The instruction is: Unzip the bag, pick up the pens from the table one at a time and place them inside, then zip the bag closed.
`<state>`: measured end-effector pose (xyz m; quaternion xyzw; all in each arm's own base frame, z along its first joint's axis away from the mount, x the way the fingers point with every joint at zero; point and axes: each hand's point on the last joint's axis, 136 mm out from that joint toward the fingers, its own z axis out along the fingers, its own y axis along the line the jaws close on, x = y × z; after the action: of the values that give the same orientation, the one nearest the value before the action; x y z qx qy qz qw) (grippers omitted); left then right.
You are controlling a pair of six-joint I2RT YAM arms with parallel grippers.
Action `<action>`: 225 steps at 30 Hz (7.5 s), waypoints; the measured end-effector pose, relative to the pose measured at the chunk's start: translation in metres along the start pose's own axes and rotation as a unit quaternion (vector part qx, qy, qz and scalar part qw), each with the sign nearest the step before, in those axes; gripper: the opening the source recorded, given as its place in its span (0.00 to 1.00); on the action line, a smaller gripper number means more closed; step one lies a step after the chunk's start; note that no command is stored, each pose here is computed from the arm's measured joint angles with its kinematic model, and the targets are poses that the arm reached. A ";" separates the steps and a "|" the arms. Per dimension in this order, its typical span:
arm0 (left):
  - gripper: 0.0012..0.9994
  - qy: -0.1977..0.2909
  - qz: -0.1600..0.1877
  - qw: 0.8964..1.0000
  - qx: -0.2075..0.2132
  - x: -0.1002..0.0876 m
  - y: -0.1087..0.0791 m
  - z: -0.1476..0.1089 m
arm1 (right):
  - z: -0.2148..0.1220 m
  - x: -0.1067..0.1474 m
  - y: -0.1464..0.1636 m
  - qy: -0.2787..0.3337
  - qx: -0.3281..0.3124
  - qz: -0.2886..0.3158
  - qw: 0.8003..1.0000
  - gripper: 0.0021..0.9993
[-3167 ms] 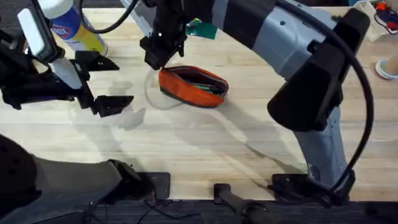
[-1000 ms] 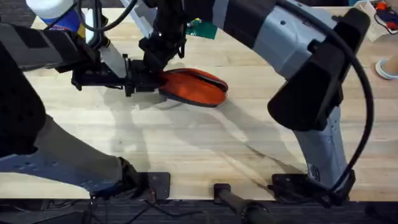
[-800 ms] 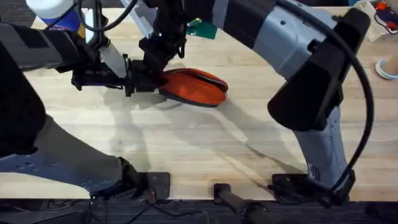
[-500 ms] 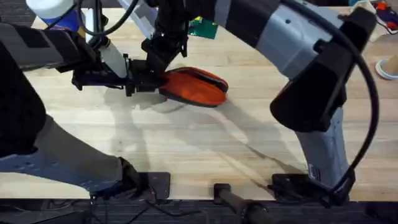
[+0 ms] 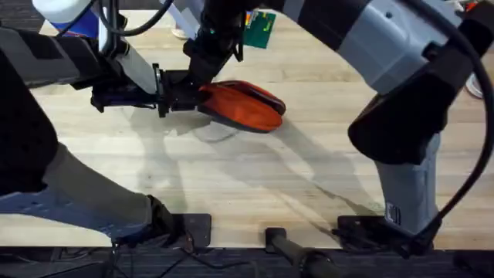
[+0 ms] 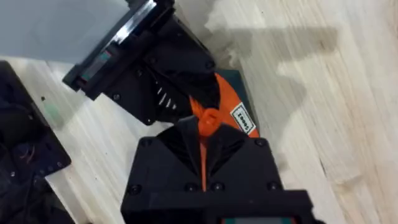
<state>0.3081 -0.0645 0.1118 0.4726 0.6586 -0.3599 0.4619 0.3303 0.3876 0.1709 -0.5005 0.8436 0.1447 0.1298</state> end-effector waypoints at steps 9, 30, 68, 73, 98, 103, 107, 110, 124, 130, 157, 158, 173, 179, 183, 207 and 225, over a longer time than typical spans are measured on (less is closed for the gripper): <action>0.04 -0.007 0.000 1.000 0.001 -0.003 0.000 0.001 | -0.007 0.009 -0.002 0.012 -0.002 -0.018 1.000 0.03; 0.04 0.048 -0.006 0.999 0.005 0.020 -0.002 -0.001 | -0.084 0.024 -0.025 -0.020 0.032 -0.031 0.999 0.03; 0.99 0.058 -0.009 0.998 0.007 0.023 -0.003 -0.001 | -0.107 0.023 -0.041 -0.034 0.080 -0.034 0.996 1.00; 0.99 0.058 -0.018 0.998 0.010 0.023 -0.006 -0.001 | -0.107 0.023 -0.041 -0.034 0.080 -0.035 0.996 1.00; 1.00 0.170 -0.058 0.984 0.016 -0.014 -0.004 -0.053 | -0.106 0.021 -0.034 -0.041 0.073 0.054 0.995 1.00; 1.00 0.165 -0.091 0.982 -0.013 -0.020 0.000 -0.079 | -0.105 0.020 -0.031 -0.045 0.062 0.059 0.995 1.00; 1.00 0.160 -0.109 0.980 -0.045 -0.018 0.006 -0.100 | -0.106 0.007 -0.022 -0.072 0.033 0.056 0.995 1.00; 1.00 0.157 -0.119 0.978 -0.064 -0.014 0.008 -0.112 | -0.105 -0.004 -0.021 -0.094 0.022 0.065 0.993 1.00; 1.00 0.152 -0.129 0.976 -0.087 -0.010 0.011 -0.126 | 0.009 -0.019 -0.021 -0.039 -0.019 0.134 0.990 1.00; 1.00 0.152 -0.129 0.976 -0.087 -0.010 0.011 -0.126 | 0.041 -0.011 -0.017 -0.008 -0.031 0.157 0.987 1.00; 1.00 0.152 -0.129 0.976 -0.087 -0.010 0.011 -0.126 | 0.045 -0.009 -0.017 -0.002 -0.032 0.188 0.982 0.96; 1.00 0.152 -0.129 0.976 -0.087 -0.010 0.011 -0.126 | 0.045 -0.009 -0.017 -0.002 -0.032 0.188 0.982 0.94; 1.00 0.152 -0.129 0.976 -0.087 -0.010 0.011 -0.126 | 0.045 -0.004 -0.014 0.011 -0.034 0.193 0.981 0.04; 1.00 0.152 -0.129 0.976 -0.087 -0.010 0.011 -0.126 | 0.045 -0.005 -0.014 0.009 -0.034 0.192 0.981 0.03; 1.00 0.152 -0.129 0.976 -0.087 -0.010 0.011 -0.126 | 0.045 -0.005 -0.014 0.008 -0.034 0.192 0.981 0.03; 1.00 0.149 -0.129 0.976 -0.088 -0.011 0.011 -0.125 | 0.000 -0.036 -0.023 -0.059 -0.025 0.176 0.982 0.03; 1.00 0.147 -0.129 0.977 -0.088 -0.012 0.011 -0.125 | -0.002 -0.033 -0.033 -0.060 -0.021 0.178 0.982 0.44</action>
<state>0.2870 0.0495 0.1617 0.3887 0.8037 -0.2835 0.3502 0.3746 0.3980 0.1808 -0.3355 0.9067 0.2129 0.1413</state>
